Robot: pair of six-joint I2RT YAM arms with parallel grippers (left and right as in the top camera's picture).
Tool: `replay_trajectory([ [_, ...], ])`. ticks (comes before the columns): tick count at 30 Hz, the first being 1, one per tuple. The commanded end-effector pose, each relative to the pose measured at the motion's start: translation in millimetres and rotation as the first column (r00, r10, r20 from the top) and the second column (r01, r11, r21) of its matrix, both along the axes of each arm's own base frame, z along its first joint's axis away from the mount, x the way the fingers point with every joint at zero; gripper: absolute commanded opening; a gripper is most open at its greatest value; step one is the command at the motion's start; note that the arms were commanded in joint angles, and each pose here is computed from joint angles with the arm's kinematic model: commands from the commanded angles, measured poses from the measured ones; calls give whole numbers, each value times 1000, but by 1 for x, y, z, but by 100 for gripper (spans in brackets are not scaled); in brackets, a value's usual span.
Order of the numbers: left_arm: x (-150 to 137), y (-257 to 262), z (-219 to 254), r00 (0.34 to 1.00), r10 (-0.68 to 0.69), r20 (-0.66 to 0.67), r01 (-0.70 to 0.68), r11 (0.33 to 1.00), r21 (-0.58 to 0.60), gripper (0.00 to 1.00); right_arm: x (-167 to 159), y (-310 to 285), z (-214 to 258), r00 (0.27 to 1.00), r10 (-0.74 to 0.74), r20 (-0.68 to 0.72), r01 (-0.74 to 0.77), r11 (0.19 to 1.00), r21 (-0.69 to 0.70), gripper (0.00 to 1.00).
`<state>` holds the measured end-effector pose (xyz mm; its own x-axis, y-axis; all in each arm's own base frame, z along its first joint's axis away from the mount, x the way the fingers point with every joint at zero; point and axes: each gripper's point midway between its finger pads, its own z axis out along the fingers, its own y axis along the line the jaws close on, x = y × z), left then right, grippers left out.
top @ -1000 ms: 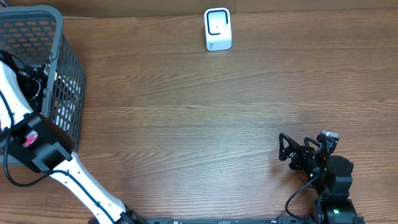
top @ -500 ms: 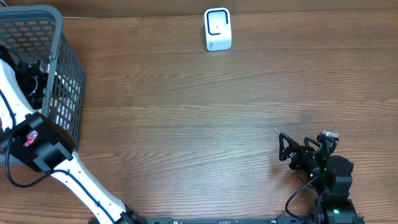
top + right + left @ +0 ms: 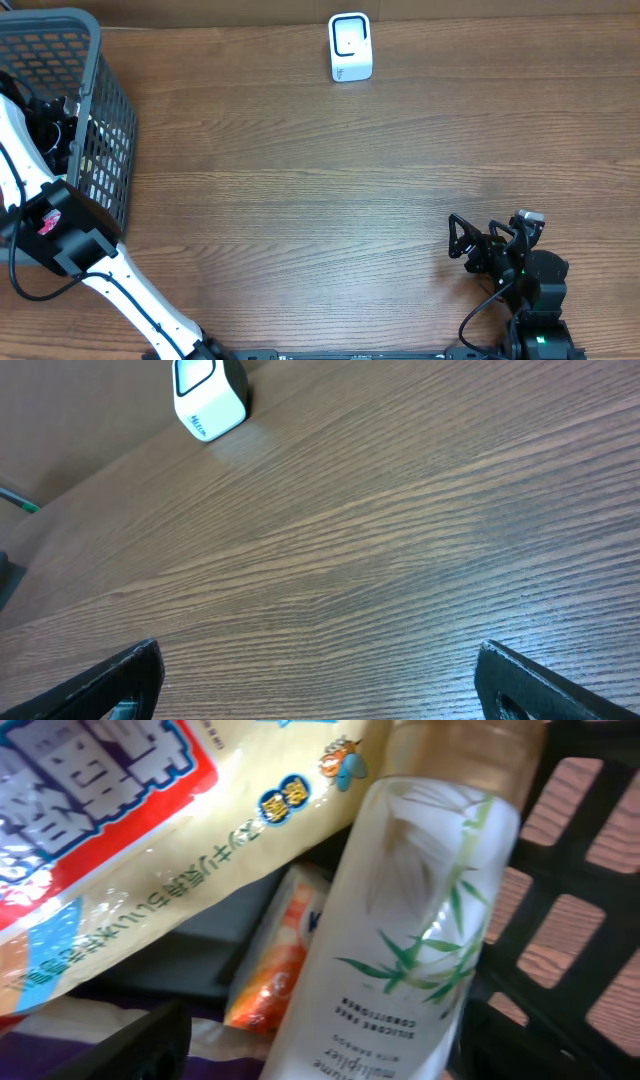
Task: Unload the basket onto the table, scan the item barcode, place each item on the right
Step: 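Close the left gripper on the white tube and lift it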
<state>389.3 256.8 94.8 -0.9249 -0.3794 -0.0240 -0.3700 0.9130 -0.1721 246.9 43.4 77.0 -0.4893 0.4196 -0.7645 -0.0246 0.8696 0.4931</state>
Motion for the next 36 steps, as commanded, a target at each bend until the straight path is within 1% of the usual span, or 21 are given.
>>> replay_trajectory([
  [1, 12, -12, -10, 1000, -28, 11, 29, 999, -39, 79, 0, 0, -3, 1000, -3, -2, 3, 1000, 4, 100],
  [5, 13, -13, -12, 999, -33, 12, 33, 999, -37, 78, 0, 0, -2, 1000, -3, -1, 3, 1000, 4, 100],
  [9, 15, -11, -12, 999, -32, 17, 32, 999, -30, 71, 0, 0, -3, 1000, -3, -2, 3, 1000, 4, 100],
  [15, 16, -10, -12, 999, -32, 23, 33, 999, -25, 68, 0, 0, -2, 1000, -3, -1, 3, 1000, 5, 100],
  [22, 17, -10, -12, 999, -33, 26, 34, 999, -23, 68, 0, 0, -2, 1000, -3, -1, 3, 1000, 4, 100],
  [29, 14, -12, -16, 999, -33, 14, 33, 999, -33, 64, 0, 0, -2, 1000, -3, 3, 3, 1000, 5, 100],
  [36, 5, -19, -42, 999, -34, -39, 31, 997, -74, 64, 0, 0, -1, 1000, -2, 5, 2, 1000, 4, 100],
])
